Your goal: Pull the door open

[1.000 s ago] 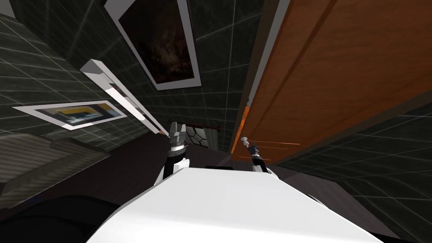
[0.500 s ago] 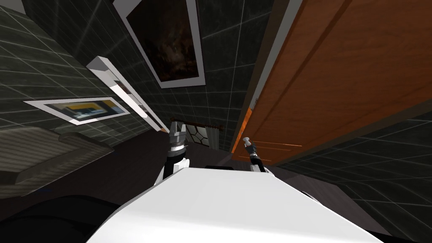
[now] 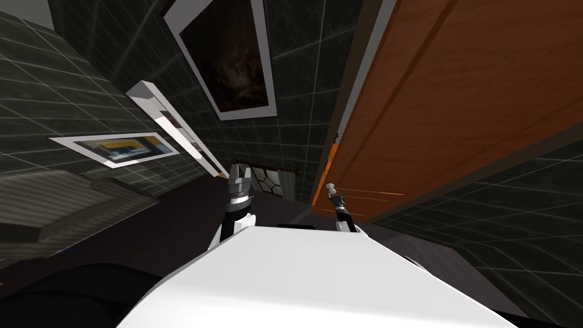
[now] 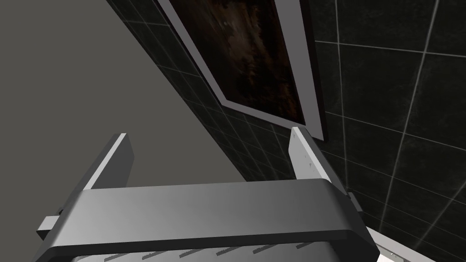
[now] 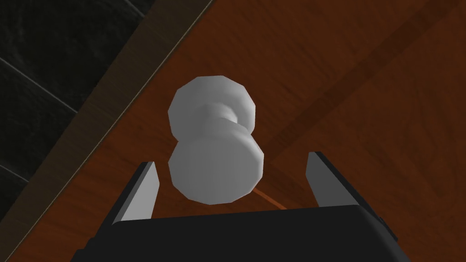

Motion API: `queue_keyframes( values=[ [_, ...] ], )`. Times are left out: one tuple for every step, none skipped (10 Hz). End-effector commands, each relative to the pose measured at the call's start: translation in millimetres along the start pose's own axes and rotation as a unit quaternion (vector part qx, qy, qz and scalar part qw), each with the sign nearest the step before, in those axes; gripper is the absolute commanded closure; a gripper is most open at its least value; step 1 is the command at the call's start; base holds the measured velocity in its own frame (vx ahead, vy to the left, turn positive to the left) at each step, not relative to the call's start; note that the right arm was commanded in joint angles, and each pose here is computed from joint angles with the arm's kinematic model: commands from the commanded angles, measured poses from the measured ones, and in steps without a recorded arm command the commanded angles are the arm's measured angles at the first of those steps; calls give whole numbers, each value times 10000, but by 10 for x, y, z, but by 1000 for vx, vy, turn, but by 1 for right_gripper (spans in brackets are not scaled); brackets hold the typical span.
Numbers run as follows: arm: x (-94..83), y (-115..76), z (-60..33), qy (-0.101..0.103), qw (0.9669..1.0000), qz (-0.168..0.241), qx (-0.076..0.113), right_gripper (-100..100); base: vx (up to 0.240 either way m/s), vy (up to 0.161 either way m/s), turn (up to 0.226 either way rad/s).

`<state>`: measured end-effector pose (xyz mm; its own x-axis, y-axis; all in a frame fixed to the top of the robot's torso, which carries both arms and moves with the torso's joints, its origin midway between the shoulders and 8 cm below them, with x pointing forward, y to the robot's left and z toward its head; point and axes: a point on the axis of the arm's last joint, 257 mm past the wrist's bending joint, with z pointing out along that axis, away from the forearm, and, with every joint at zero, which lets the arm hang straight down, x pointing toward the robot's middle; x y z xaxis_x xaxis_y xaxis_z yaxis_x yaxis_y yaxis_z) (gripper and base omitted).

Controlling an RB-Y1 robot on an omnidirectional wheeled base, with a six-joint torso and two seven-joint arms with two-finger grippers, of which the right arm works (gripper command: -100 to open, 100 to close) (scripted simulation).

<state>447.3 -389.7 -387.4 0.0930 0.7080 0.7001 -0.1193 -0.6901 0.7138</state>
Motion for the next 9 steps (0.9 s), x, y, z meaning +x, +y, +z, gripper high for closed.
queue_keyframes(
  values=[
    [34, -38, 11, -11, 9993, 361, -4, -100, -74, -17, 23],
    [34, -38, 11, -11, 9990, 444, -4, -100, -62, -9, 9],
    [57, -64, 21, -19, 9976, 688, -7, -100, -57, -15, 12],
    [57, -64, 21, -18, 9974, 725, -7, -100, -45, -15, 8],
    [81, -91, 30, -26, 9951, 990, -10, -100, -50, -15, 13],
    [104, -118, 39, -34, 9928, 1197, -12, -100, -76, -26, 23],
    [104, -118, 39, -33, 9917, 1286, -12, -100, -61, -14, 9],
    [127, -145, 47, -41, 9882, 1529, -13, -100, -54, -10, 11],
    [127, -145, 47, -41, 9877, 1563, -13, -100, -40, -7, 6]
  ],
)
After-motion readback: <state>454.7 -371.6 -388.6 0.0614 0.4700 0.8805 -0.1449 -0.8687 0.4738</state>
